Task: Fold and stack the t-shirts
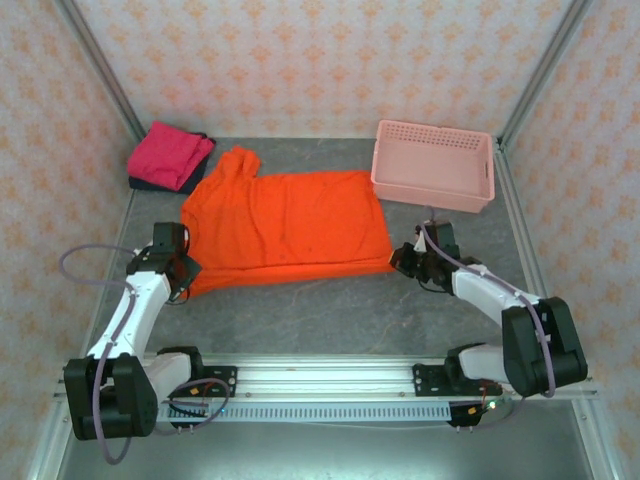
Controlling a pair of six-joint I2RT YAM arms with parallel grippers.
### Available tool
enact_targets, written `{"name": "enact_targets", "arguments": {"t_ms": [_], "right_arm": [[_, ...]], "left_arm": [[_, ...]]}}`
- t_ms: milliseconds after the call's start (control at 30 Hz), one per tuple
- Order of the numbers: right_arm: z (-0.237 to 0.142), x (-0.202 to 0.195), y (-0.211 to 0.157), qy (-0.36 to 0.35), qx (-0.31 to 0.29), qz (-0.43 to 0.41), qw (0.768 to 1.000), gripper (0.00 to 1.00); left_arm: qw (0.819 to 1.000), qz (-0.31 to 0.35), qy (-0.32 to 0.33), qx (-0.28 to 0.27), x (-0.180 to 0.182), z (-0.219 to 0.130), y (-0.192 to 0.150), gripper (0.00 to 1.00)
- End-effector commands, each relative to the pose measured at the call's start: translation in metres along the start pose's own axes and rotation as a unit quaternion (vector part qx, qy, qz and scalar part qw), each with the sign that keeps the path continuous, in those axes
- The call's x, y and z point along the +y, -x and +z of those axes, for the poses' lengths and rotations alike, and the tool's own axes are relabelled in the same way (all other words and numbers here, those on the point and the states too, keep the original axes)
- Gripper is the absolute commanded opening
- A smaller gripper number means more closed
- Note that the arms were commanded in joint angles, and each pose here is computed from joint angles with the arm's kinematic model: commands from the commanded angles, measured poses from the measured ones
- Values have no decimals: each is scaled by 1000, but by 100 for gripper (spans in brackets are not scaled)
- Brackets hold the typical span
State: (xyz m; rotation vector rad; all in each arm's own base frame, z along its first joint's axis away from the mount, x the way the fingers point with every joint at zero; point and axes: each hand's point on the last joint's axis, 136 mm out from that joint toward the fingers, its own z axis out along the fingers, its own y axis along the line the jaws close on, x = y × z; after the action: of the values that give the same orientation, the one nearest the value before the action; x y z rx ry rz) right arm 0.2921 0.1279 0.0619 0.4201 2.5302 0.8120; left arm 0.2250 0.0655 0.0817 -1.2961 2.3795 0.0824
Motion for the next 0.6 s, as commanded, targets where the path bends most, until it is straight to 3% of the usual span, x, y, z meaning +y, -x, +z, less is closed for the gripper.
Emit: {"name": "enact_targets", "arguments": {"t_ms": [0, 567], "right_arm": [[-5, -2, 4, -3, -25, 1, 1000, 0], [-50, -27, -48, -36, 1, -2, 999, 0]], "left_arm": [[999, -17, 25, -25, 13, 2, 7, 1], [999, -9, 36, 10, 39, -28, -20, 0]]}}
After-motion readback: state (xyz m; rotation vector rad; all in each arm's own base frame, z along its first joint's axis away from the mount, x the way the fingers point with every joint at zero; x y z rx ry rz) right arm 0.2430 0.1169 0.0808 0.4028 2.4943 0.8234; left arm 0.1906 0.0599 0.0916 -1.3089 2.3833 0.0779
